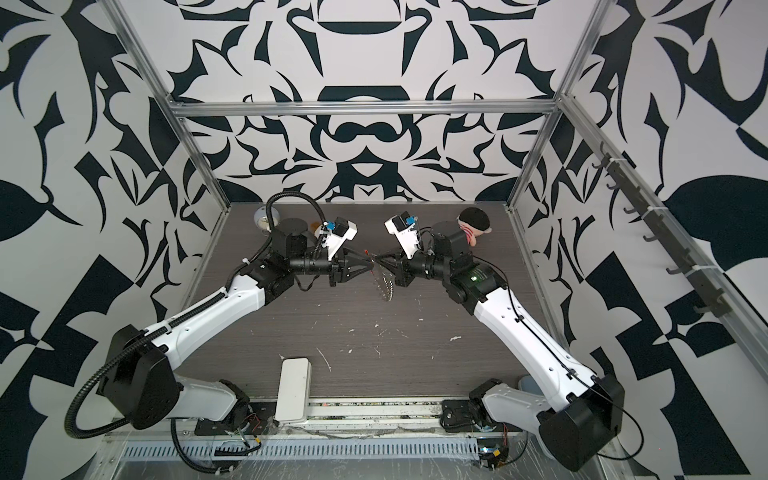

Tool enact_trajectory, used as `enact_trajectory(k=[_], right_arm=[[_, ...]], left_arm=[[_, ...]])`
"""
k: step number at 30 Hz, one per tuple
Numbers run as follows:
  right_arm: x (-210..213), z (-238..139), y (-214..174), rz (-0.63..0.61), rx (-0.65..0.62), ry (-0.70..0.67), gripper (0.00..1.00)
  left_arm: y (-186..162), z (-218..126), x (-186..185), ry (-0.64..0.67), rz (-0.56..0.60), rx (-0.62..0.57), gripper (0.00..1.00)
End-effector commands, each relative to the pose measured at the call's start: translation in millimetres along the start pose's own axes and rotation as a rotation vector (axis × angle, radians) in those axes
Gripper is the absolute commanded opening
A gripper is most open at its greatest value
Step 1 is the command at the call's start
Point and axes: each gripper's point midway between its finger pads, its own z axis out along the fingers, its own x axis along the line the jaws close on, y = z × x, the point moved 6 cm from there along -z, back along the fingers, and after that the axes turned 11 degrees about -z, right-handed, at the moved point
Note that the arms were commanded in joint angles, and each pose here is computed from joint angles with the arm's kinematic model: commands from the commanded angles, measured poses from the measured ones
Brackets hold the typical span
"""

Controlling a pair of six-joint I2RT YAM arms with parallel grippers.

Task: Put the keys on the keyring
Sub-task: 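Hold the keyring plate raised between both grippers above the table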

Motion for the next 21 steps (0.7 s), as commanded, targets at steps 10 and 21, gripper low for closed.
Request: enact_trajectory(k=[10, 21], right_arm=[[3, 0, 18, -0.037, -0.146, 0.02, 0.0], [6, 5, 24, -0.002, -0.191, 0.086, 0.0]], left_arm=[[17, -15, -1, -0.026, -0.001, -0.064, 0.27], [16, -7, 6, -0.062, -0.039, -0.073, 0.26]])
